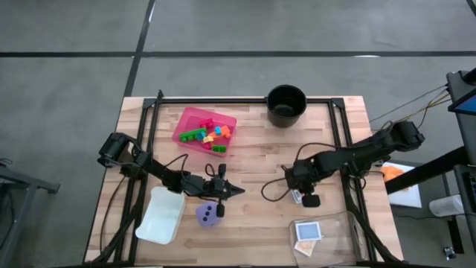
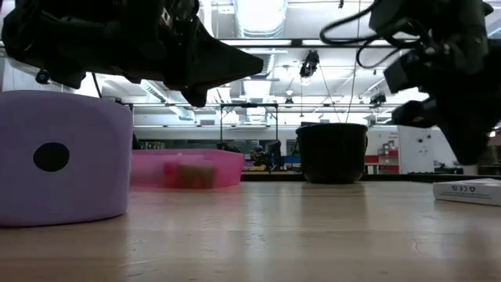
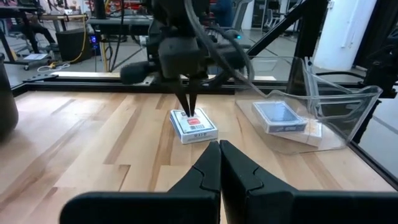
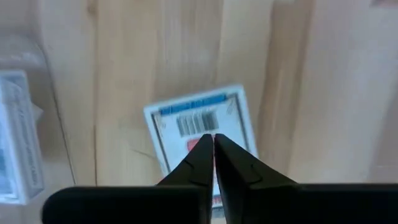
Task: Pick & Place Toys
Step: Put the white deck of cards into the transparent bin
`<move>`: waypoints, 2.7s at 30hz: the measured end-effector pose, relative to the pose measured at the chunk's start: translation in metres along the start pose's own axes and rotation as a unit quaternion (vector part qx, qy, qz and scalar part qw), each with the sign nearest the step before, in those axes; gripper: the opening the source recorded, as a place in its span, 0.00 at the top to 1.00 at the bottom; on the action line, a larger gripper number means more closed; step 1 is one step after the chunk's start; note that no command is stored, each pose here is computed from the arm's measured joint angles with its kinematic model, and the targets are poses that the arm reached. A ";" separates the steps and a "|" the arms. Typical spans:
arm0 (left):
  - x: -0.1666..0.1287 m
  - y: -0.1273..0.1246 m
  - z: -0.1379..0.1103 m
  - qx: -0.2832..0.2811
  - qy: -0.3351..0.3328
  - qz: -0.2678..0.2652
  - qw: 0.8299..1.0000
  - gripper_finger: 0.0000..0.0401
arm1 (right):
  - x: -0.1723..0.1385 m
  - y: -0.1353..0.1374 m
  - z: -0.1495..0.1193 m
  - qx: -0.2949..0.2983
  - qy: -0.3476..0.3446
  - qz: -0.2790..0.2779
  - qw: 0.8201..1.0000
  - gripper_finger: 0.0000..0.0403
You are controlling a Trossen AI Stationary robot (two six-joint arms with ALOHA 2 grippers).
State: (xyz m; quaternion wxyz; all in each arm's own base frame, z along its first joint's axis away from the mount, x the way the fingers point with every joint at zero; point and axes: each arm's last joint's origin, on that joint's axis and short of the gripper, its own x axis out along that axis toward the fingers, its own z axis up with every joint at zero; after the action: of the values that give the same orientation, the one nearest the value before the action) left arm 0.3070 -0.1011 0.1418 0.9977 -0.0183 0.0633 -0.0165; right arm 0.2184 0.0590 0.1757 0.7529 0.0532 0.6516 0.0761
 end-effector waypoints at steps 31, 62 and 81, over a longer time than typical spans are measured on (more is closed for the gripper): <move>0.001 0.003 -0.002 -0.005 0.011 0.008 1.000 1.00 | 0.007 -0.026 0.091 -0.117 -0.222 -0.117 0.961 0.96; 0.002 0.007 -0.004 -0.012 0.024 0.026 0.999 1.00 | 0.011 -0.013 0.021 -0.005 -0.136 -0.068 0.988 0.96; 0.002 0.009 -0.007 -0.015 0.037 0.035 0.999 1.00 | 0.041 -0.034 0.100 -0.049 -0.167 -0.082 0.981 0.96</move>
State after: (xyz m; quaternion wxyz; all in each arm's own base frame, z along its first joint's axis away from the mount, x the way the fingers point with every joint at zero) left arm 0.3085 -0.0923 0.1342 0.9942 -0.0302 0.1014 0.0182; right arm 0.3246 0.0352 0.1443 0.8563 -0.0251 0.5146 0.0363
